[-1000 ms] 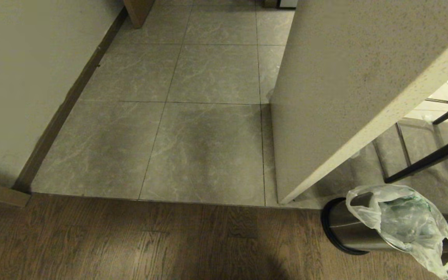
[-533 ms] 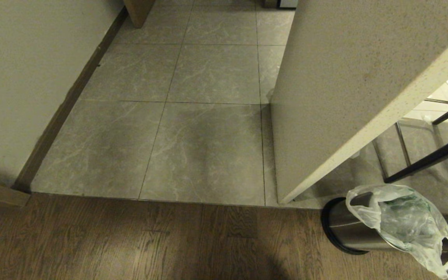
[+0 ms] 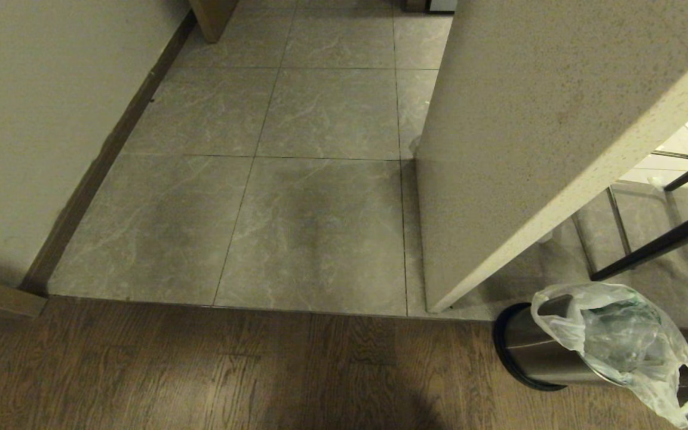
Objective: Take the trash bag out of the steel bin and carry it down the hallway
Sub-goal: Pick up the trash bag
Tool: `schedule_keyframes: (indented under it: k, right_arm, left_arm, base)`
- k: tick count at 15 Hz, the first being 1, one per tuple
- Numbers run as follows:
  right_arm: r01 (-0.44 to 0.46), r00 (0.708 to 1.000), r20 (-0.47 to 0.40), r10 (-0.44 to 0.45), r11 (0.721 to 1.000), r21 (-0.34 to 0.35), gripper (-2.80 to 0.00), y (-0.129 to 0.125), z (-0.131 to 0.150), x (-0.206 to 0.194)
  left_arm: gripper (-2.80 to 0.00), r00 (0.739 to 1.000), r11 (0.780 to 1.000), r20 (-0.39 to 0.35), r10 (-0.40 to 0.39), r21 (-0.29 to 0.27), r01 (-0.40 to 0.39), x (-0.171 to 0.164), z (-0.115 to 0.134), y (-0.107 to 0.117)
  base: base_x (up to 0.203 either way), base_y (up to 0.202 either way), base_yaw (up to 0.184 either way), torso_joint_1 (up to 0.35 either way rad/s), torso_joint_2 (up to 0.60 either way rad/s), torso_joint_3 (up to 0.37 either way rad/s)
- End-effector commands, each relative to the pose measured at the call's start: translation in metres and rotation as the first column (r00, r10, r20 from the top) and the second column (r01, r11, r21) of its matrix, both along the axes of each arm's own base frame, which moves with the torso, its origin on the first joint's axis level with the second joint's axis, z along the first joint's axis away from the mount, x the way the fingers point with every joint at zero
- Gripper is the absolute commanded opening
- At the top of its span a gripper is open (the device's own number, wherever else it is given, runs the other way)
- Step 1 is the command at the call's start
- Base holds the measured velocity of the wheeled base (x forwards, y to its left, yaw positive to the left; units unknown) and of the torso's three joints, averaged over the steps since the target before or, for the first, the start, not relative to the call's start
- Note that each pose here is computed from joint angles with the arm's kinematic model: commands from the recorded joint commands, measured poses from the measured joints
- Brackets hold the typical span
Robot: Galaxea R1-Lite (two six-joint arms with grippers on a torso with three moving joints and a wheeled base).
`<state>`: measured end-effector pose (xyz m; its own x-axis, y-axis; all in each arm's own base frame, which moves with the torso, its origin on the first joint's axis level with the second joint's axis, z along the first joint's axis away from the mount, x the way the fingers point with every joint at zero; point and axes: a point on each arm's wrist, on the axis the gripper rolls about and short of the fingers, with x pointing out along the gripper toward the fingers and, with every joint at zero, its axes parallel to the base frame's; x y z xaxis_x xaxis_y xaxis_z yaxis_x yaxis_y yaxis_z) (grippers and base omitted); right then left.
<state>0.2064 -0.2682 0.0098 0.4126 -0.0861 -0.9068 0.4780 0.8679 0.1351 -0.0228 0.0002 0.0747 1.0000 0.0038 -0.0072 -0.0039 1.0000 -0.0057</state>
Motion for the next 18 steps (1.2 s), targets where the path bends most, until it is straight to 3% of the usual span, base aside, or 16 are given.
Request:
schedule_keyframes:
  k: [1, 4, 6, 9, 18]
  right_arm:
    - [-0.007, 1.000, -0.006, 0.007, 1.000, 0.008, 0.00, -0.003, -0.012, 0.004]
    - [-0.010, 1.000, -0.011, 0.010, 1.000, -0.004, 0.00, -0.008, -0.024, 0.011]
    - [-0.002, 0.999, -0.037, -0.001, 0.998, -0.069, 0.00, -0.013, -0.031, 0.019]
    - [-0.020, 1.000, -0.010, 0.019, 0.994, -0.107, 0.00, -0.016, -0.038, 0.032]
    - [0.001, 0.999, 0.044, 0.005, 0.988, -0.152, 0.00, -0.018, -0.046, 0.045]
  left_arm:
    - [-2.80, 1.000, 1.000, -0.002, -0.001, 0.000, 0.001, 0.000, 0.000, 0.000]
    - [-2.80, 1.000, 1.000, 0.000, -0.001, 0.000, 0.001, 0.000, -0.001, 0.000]
    - [-2.80, 1.000, 1.000, -0.002, 0.001, 0.000, -0.001, 0.000, 0.000, 0.000]
    - [-2.80, 1.000, 1.000, 0.000, -0.001, 0.000, 0.001, 0.000, -0.001, 0.000]
    - [-2.80, 1.000, 1.000, 0.000, -0.001, 0.000, 0.001, 0.000, -0.001, 0.000]
  base:
    - [0.000, 0.000, 0.000, 0.000, 0.00, 0.000]
    - [0.000, 0.000, 0.000, 0.000, 0.00, 0.000]
    - [0.000, 0.000, 0.000, 0.000, 0.00, 0.000]
    - [0.000, 0.000, 0.000, 0.000, 0.00, 0.000]
    - [0.000, 0.000, 0.000, 0.000, 0.00, 0.000]
